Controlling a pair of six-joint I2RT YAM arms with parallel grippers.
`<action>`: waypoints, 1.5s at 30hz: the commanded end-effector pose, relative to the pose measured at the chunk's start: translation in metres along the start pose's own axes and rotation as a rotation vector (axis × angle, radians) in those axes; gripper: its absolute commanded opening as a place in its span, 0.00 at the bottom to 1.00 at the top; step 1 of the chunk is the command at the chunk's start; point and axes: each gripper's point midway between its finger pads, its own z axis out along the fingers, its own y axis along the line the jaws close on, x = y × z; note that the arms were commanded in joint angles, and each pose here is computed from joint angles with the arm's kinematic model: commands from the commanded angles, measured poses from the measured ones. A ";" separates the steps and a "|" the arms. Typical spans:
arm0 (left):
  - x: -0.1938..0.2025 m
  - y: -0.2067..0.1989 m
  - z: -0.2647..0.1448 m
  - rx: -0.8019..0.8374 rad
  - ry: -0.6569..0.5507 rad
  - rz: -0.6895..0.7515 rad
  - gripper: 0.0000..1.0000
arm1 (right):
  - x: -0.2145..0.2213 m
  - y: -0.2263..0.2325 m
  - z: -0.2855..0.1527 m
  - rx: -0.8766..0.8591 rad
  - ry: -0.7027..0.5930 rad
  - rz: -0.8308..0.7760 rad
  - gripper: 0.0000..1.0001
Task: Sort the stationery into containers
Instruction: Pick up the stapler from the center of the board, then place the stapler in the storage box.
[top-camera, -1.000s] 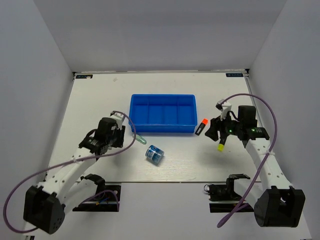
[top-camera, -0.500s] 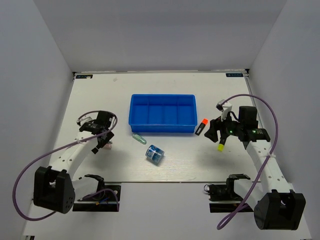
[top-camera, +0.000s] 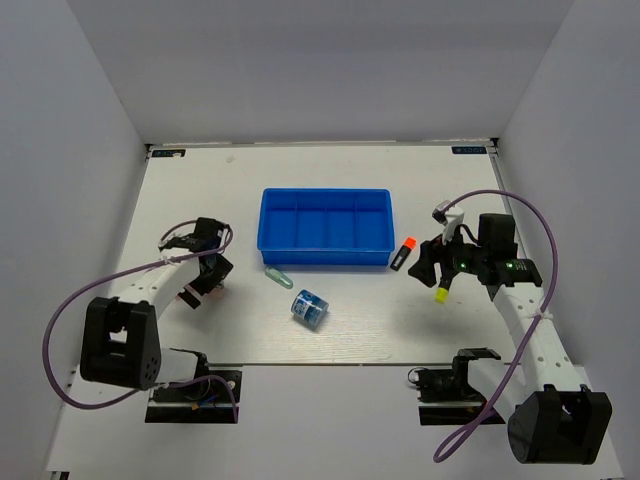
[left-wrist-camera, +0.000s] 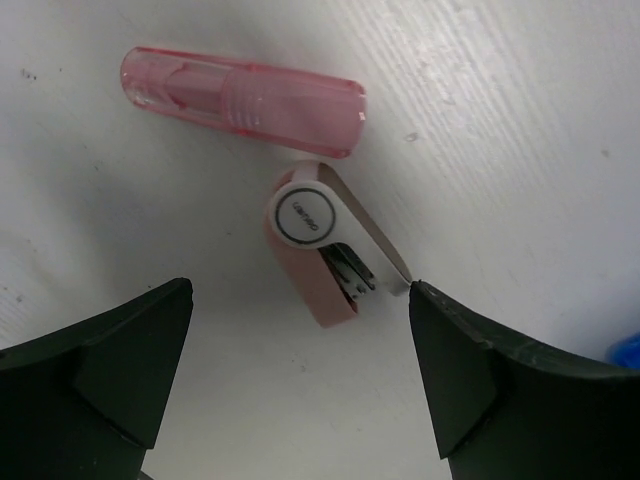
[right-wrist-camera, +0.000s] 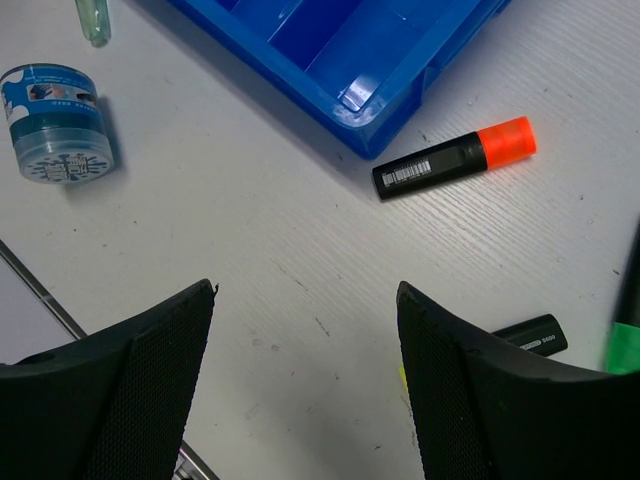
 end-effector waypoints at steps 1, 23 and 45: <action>0.004 -0.003 0.011 0.003 0.011 -0.101 0.99 | -0.009 0.005 -0.004 -0.025 -0.024 -0.031 0.76; -0.001 -0.025 -0.019 0.126 -0.085 -0.008 0.00 | -0.010 0.005 -0.007 -0.022 -0.029 -0.030 0.76; -0.019 -0.263 -0.115 0.517 -0.046 0.646 0.13 | -0.008 0.001 -0.007 -0.009 -0.022 -0.015 0.76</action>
